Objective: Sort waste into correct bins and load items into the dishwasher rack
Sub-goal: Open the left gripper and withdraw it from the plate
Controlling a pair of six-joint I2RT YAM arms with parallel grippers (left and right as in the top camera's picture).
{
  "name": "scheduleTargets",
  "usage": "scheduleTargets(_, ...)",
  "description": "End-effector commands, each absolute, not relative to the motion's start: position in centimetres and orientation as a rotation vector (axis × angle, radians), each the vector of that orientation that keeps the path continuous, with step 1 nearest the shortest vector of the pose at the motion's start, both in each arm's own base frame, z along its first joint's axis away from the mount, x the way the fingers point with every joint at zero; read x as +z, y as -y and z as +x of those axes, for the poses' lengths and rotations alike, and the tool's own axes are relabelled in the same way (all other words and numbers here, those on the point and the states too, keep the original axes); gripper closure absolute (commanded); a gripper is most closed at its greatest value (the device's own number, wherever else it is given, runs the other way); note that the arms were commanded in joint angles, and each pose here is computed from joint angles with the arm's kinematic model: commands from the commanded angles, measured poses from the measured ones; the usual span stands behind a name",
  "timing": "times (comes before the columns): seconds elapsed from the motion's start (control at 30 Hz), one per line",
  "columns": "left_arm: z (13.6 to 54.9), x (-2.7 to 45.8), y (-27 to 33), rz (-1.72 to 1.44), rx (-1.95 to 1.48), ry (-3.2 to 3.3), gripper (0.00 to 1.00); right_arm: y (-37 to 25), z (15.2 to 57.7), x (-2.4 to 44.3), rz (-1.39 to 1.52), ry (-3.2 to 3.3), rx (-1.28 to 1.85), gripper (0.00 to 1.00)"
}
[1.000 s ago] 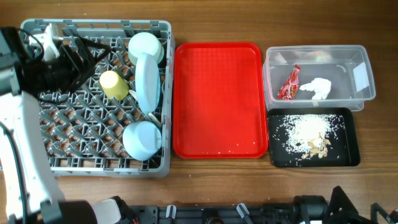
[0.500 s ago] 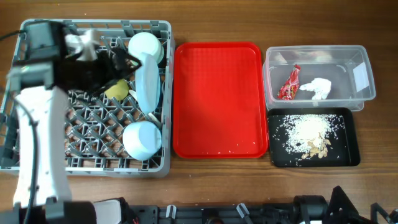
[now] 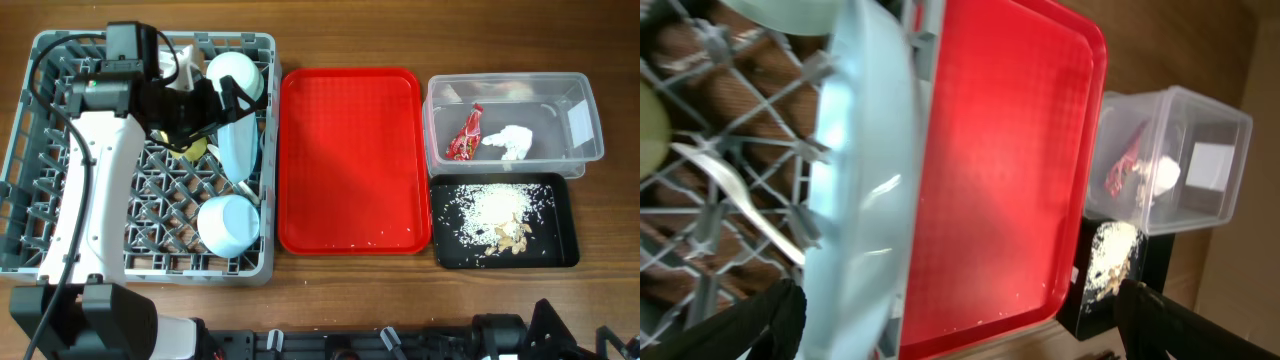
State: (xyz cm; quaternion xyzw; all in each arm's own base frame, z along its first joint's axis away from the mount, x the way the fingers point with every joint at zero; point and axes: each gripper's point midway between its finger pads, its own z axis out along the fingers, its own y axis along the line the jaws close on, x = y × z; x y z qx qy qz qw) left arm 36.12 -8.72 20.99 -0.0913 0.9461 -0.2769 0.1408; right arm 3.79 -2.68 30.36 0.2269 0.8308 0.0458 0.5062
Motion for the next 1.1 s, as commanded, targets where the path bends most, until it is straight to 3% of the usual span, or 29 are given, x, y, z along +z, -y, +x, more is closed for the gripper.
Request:
scheduleTargets(0.0,36.3,21.2,10.2,-0.207,-0.775,-2.726,0.00,2.7,3.7,30.5,0.548,-1.993,0.117,0.00)
scheduleTargets(0.2,37.6,19.2,3.8,-0.427,-0.223,-2.721,0.00,2.7,3.7,30.5,0.548,-1.993,0.117,0.00)
scheduleTargets(0.4,37.4,20.2,7.2,-0.379,-0.581,-2.724,0.00,2.7,3.7,30.5,0.548,-1.993,0.117,0.00)
scheduleTargets(0.57,38.0,20.2,3.3,-0.479,-0.379,-2.688,0.00,2.7,3.7,30.5,0.548,-1.993,0.117,0.00)
scheduleTargets(0.87,33.8,30.9,-1.5,-0.725,-0.578,-2.312,0.00,2.7,3.7,30.4,0.548,-1.993,0.117,0.00)
scheduleTargets(1.07,30.1,32.0,-3.9,-0.828,-0.457,-2.267,0.00,2.7,3.7,30.4,0.548,-1.993,0.117,0.00)
